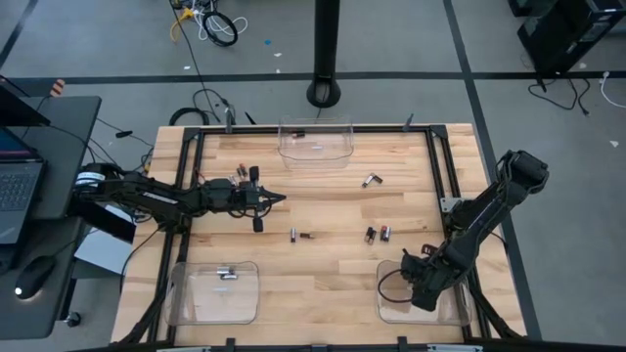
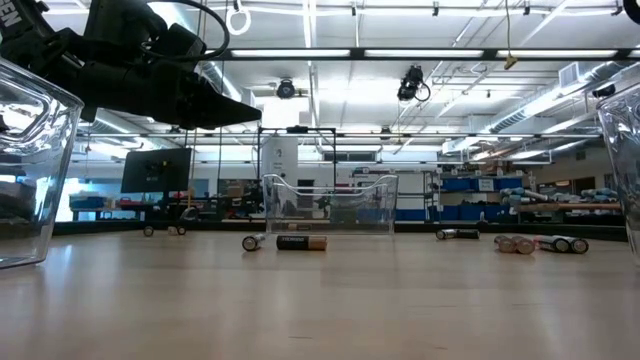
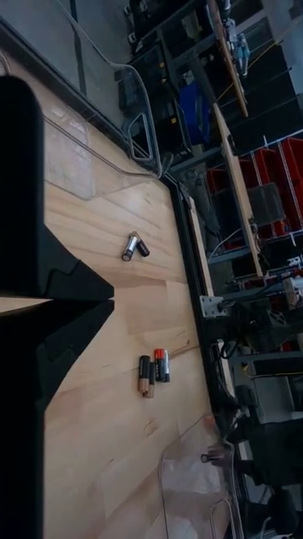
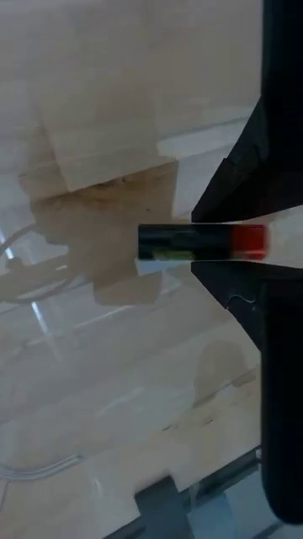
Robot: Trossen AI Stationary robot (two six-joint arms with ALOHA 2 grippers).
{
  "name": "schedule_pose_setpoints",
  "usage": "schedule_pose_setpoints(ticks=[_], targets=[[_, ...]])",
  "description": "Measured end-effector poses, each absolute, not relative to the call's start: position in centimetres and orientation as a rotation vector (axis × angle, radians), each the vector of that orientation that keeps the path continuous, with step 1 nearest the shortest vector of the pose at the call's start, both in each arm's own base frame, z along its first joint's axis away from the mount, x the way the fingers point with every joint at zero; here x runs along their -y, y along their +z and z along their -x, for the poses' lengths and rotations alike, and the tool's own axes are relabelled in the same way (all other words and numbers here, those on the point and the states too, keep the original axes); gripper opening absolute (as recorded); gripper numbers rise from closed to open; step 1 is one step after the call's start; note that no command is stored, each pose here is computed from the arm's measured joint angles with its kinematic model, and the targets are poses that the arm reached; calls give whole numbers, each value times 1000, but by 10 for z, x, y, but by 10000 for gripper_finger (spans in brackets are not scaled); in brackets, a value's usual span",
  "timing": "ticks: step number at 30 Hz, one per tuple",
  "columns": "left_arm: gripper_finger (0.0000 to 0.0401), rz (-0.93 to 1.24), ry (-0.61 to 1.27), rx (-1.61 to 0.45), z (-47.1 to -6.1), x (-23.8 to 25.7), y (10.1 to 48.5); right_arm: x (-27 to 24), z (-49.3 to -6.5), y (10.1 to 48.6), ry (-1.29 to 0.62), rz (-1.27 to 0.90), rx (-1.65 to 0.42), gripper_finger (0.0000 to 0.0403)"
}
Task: Sort batteries
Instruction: Put the red battery into the bottom right transparent bin, then put the brown battery into the top middle transparent bin
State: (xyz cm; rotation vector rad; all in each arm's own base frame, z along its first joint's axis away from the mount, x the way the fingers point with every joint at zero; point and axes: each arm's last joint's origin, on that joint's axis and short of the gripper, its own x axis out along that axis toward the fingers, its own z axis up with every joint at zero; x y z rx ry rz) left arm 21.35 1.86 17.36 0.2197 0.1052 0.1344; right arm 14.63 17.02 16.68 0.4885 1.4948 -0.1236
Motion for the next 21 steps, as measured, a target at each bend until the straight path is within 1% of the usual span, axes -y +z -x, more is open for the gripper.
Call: schedule_pose_setpoints(ticks=[7,10,15,21], targets=[[13,-220,134,-105,-213,-19,174,-173,-151,176,-122,-498,-1479,109],[13,-220,134,-105,-213,-19,174,-173,-156,187,-129,-486,-1477,111],[13,-220,135,-105,-213,-19,174,-164,-168,224,-185,-393,-1482,111],[13,-220,135,-104,-214,-19,174,-136,-187,281,-317,-222,-1377,112]])
